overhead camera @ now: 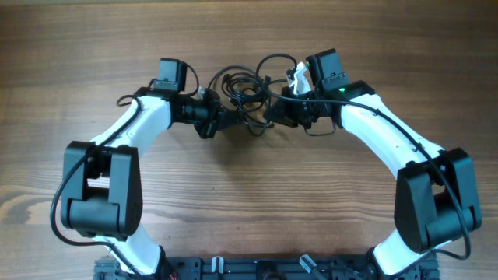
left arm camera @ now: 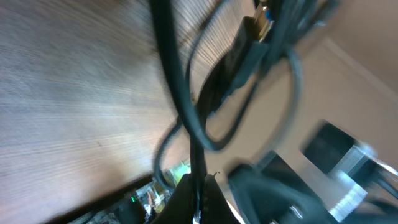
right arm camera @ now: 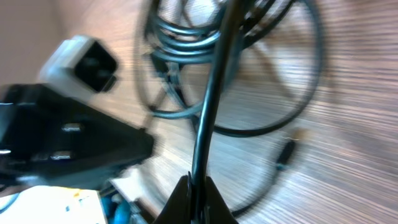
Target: Untangle cables
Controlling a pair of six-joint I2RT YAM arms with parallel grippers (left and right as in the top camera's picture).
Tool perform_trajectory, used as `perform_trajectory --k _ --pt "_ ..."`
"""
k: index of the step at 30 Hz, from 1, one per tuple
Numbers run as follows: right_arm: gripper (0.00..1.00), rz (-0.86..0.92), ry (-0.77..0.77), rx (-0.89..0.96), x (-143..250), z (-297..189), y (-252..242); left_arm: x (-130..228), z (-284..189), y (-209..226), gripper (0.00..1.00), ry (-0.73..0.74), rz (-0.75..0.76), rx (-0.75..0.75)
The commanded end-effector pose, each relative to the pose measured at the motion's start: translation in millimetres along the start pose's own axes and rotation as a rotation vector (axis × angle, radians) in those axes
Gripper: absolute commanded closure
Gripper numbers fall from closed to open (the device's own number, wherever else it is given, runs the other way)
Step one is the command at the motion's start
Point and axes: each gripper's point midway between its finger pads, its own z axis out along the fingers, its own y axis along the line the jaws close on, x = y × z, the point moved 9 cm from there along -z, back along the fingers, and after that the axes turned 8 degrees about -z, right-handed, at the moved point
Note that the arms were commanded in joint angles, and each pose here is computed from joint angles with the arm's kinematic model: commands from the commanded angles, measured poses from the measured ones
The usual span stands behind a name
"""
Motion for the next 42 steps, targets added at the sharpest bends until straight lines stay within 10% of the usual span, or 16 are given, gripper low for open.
perform_trajectory --k 1,12,25,31,42 --pt "0.96 -0.078 -0.042 0.187 0.1 -5.8 -14.4 7.3 -22.8 -7.8 0.96 0.187 0.091 0.147" --pt "0.96 -0.188 -0.096 0.436 -5.1 -12.4 -33.7 -21.7 -77.0 -0.7 0.96 0.091 0.420 0.326" --pt "0.96 -0.258 -0.026 0.153 -0.6 -5.2 -10.9 -47.4 -57.8 47.4 0.87 -0.353 0.307 -0.310" --pt "0.96 -0.260 -0.026 0.148 -0.8 -5.2 -10.5 -39.9 -45.8 48.8 0.35 -0.350 0.324 -0.380" --pt "0.96 -0.271 -0.025 0.146 -0.7 -5.2 -10.3 -31.5 -40.9 22.8 0.30 -0.295 0.250 -0.221"
